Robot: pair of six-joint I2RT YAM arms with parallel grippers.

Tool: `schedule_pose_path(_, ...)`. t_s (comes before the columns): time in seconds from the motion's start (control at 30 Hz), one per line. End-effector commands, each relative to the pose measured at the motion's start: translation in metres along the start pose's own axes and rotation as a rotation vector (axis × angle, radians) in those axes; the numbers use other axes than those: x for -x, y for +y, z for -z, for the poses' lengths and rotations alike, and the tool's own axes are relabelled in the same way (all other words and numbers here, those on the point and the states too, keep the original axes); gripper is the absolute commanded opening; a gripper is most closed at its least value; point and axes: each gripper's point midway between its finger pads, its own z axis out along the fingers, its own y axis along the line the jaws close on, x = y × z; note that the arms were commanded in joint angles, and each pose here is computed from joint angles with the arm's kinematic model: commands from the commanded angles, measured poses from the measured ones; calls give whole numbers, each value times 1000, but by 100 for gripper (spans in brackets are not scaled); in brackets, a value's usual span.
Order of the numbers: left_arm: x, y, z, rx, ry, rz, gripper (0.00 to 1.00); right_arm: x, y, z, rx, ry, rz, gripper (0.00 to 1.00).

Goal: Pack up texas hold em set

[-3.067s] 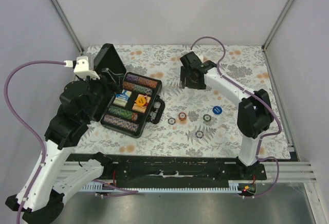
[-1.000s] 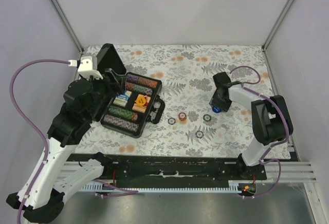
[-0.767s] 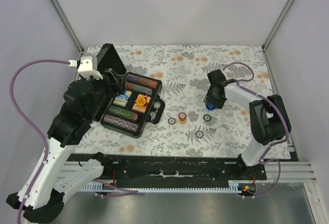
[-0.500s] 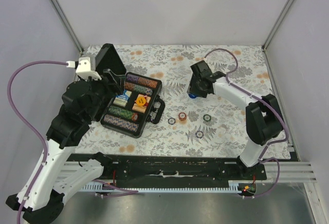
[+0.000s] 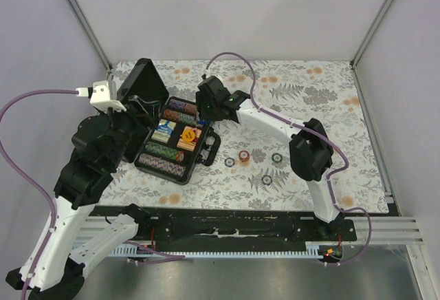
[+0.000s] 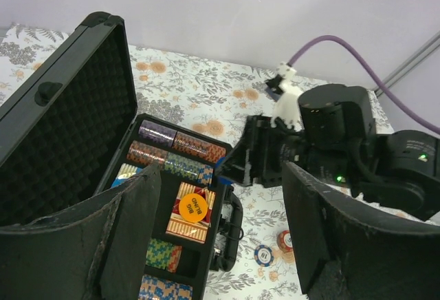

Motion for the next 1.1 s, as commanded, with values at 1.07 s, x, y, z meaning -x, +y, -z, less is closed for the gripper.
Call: schedule_pose_path(1.07,62,14,32,77,-184,70,77,-23,164,-60,378,-170,457,58)
